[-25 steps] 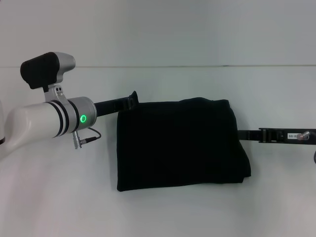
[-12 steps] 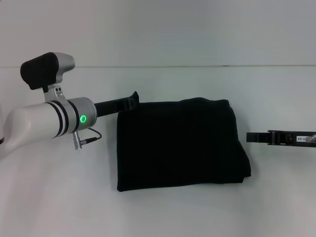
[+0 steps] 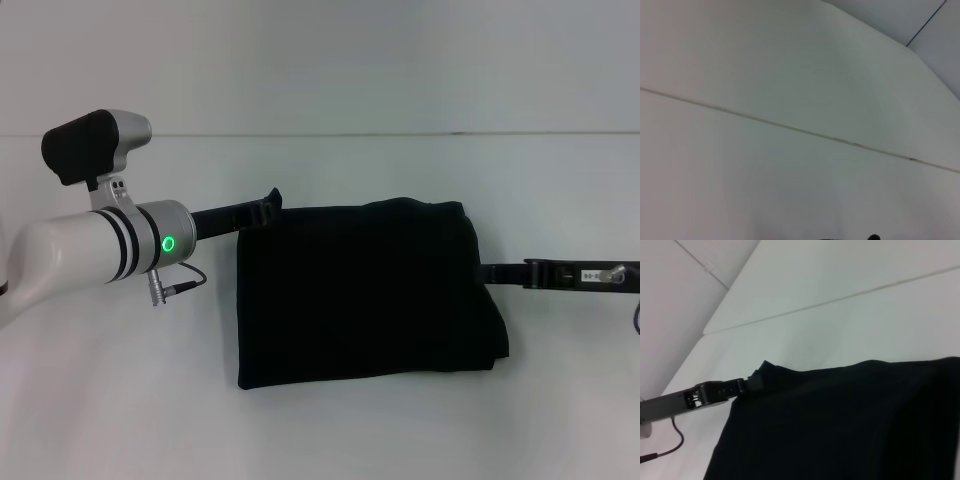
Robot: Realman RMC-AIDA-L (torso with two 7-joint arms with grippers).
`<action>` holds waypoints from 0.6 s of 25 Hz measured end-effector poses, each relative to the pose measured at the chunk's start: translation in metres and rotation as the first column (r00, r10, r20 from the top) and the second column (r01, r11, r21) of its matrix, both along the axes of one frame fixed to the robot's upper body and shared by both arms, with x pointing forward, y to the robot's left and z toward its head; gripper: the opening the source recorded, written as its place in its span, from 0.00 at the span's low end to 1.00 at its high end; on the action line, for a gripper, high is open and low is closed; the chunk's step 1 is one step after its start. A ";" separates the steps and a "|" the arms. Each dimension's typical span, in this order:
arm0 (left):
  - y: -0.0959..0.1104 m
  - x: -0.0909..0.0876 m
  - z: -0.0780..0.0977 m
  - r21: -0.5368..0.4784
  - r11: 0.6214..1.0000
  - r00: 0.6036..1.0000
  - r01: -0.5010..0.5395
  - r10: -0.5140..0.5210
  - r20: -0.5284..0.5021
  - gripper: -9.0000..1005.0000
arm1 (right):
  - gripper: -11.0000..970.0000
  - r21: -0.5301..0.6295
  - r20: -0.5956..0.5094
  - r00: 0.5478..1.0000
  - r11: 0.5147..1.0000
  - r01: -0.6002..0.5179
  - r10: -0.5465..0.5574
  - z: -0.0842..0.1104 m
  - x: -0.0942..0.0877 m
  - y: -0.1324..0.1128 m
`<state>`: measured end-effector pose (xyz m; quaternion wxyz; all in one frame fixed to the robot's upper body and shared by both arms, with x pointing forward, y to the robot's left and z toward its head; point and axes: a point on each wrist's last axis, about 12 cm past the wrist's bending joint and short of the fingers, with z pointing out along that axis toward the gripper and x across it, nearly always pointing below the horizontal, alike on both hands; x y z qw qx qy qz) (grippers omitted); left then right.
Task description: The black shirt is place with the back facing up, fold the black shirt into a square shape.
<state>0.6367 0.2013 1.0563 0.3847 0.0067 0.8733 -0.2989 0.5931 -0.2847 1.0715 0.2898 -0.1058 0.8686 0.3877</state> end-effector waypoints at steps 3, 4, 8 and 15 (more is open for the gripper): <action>0.000 0.000 0.000 0.000 1.000 1.000 0.001 -0.001 0.001 0.06 | 0.22 0.001 0.005 1.000 1.000 -0.009 0.009 0.001 0.002 0.005; -0.001 0.000 0.001 0.000 1.000 1.000 0.002 -0.002 0.002 0.06 | 0.25 0.000 0.006 1.000 1.000 -0.010 0.010 0.001 0.003 0.007; -0.001 0.001 0.001 0.000 1.000 1.000 0.004 -0.004 0.003 0.06 | 0.43 -0.004 0.011 1.000 1.000 -0.012 0.012 0.000 0.007 0.017; 0.000 0.002 0.002 0.003 1.000 1.000 0.002 -0.002 0.006 0.06 | 0.46 -0.008 0.025 0.999 1.000 -0.025 0.025 0.000 0.008 0.025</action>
